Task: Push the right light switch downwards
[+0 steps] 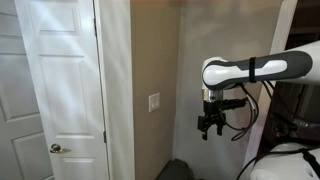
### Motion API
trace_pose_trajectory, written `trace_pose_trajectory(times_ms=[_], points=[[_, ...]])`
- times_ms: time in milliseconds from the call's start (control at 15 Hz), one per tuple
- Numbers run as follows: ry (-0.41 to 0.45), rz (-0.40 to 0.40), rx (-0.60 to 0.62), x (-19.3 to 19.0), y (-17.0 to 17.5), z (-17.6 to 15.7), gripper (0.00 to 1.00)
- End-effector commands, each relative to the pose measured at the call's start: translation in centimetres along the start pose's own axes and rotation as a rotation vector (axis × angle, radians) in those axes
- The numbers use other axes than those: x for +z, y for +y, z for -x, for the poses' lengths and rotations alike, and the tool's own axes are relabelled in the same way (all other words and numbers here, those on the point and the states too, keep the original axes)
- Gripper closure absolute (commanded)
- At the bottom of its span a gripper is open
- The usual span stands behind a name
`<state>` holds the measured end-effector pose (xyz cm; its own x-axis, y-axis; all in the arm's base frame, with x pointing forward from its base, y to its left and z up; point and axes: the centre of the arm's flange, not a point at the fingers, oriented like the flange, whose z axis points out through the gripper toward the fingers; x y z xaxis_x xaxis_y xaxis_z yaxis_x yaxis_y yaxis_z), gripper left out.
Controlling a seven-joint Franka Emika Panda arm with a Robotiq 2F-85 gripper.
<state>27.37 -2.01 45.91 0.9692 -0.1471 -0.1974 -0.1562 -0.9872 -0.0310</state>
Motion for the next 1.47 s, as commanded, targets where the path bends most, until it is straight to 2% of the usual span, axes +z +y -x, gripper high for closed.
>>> trace_pose_trajectory(times_ms=[0,867,1000,1133,1400], points=[[0.0,0.0,0.0,0.0,0.0,0.0,0.0],[0.0,0.0,0.0,0.0,0.0,0.0,0.0],[0.008,-0.043,0.042,0.0,-0.3,-0.4,0.0],[0.016,-0.14,0.127,-0.3,-0.8,-1.2,0.0],[0.066,-0.286,0.276,-1.4,-0.9,-3.7,0.0]])
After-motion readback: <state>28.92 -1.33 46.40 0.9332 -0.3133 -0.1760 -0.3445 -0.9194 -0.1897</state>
